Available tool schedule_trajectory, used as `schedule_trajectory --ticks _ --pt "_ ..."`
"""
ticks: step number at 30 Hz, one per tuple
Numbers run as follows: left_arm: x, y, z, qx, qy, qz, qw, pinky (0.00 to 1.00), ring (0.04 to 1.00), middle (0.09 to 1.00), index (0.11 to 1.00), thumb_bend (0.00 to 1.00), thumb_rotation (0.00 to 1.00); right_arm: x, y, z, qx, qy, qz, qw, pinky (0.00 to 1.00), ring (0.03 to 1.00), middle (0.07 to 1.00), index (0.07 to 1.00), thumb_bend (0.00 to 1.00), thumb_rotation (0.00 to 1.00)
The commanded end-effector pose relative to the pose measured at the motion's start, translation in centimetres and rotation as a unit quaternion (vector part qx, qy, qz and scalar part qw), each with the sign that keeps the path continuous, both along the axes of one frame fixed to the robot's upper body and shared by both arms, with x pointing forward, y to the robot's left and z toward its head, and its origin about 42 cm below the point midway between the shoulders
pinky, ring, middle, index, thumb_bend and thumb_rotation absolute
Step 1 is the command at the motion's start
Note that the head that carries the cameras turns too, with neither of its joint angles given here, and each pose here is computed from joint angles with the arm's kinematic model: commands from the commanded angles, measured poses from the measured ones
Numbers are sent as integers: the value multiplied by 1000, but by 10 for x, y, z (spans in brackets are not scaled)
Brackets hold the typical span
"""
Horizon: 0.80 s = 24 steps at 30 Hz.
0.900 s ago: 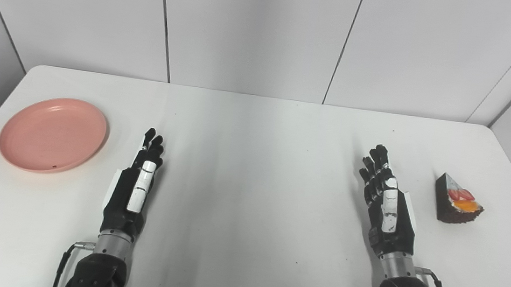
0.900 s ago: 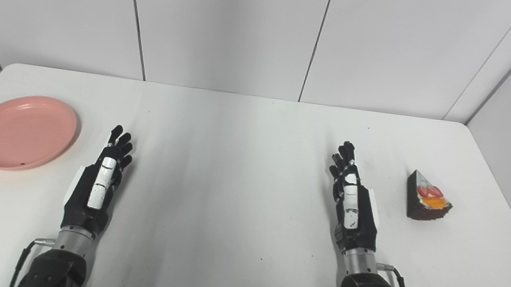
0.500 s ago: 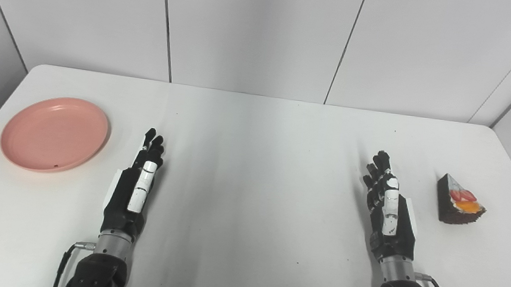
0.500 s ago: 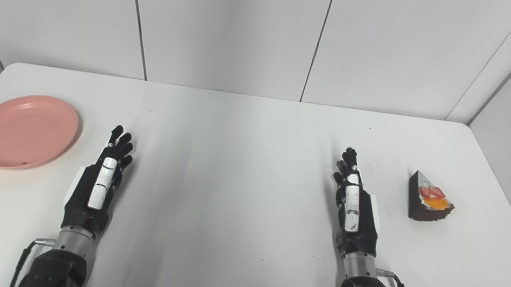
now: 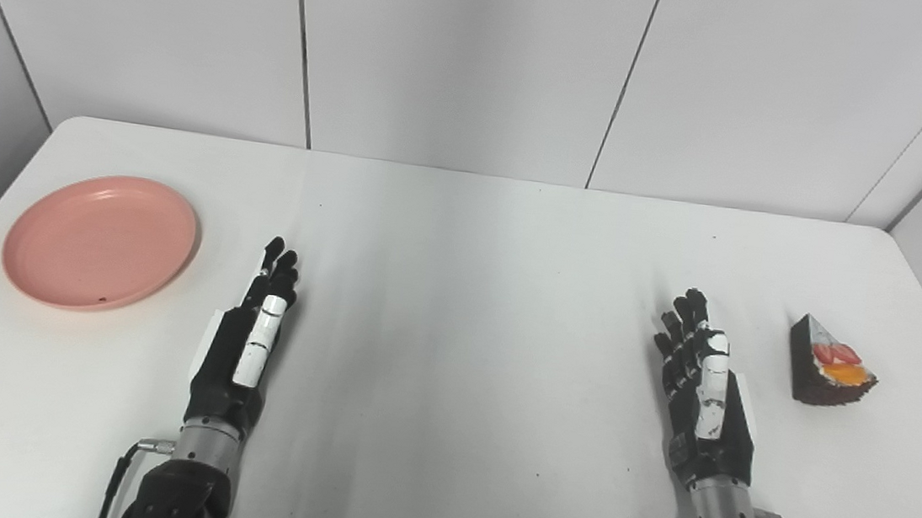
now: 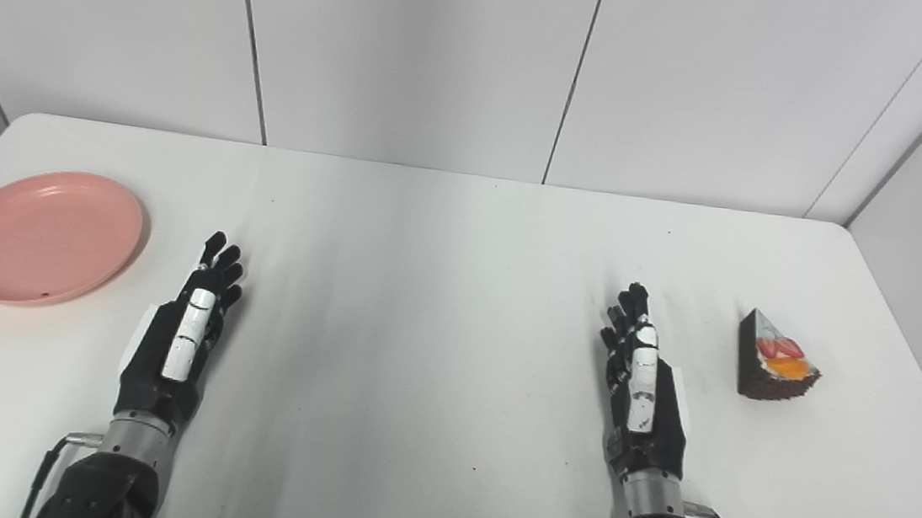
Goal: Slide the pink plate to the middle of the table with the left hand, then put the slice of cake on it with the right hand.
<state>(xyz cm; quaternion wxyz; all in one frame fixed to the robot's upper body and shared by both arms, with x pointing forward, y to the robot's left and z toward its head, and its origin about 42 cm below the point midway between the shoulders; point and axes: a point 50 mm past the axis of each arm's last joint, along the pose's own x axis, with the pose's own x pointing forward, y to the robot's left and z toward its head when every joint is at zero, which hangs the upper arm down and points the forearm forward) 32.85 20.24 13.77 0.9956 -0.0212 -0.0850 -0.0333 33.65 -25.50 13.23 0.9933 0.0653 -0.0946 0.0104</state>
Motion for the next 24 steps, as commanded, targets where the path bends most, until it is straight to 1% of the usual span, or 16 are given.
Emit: schedule_trajectory --ticks 1,6,12,15,19,24 --pt "5 -2 13 5 -30 -10 999 1000 1000 1000 1000 778 919 -3 -2 -2 -11 -7 2 1000 990 985 979 969 866 1000" --pt "4 -2 14 8 -29 -13 999 1000 1000 1000 1000 774 925 -2 -1 -1 -29 -15 8 999 978 975 976 957 878 997" --pt "5 -5 11 7 -27 -15 999 1000 1000 1000 1000 773 919 0 -4 -4 -28 -17 9 999 979 971 972 957 871 988" --pt "6 -10 8 3 -26 -14 1000 1000 1000 1000 1000 768 910 2 -11 -9 -31 -15 9 999 973 969 972 957 863 992" --pt "9 -20 2 6 -26 -16 1000 1000 1000 1000 1000 726 918 6 -20 -16 -33 -12 10 999 983 975 976 967 854 999" --pt "14 -32 -7 15 -24 -12 1000 1000 1000 1000 1000 732 950 11 -32 -25 -35 -9 11 999 988 975 982 978 838 1000"
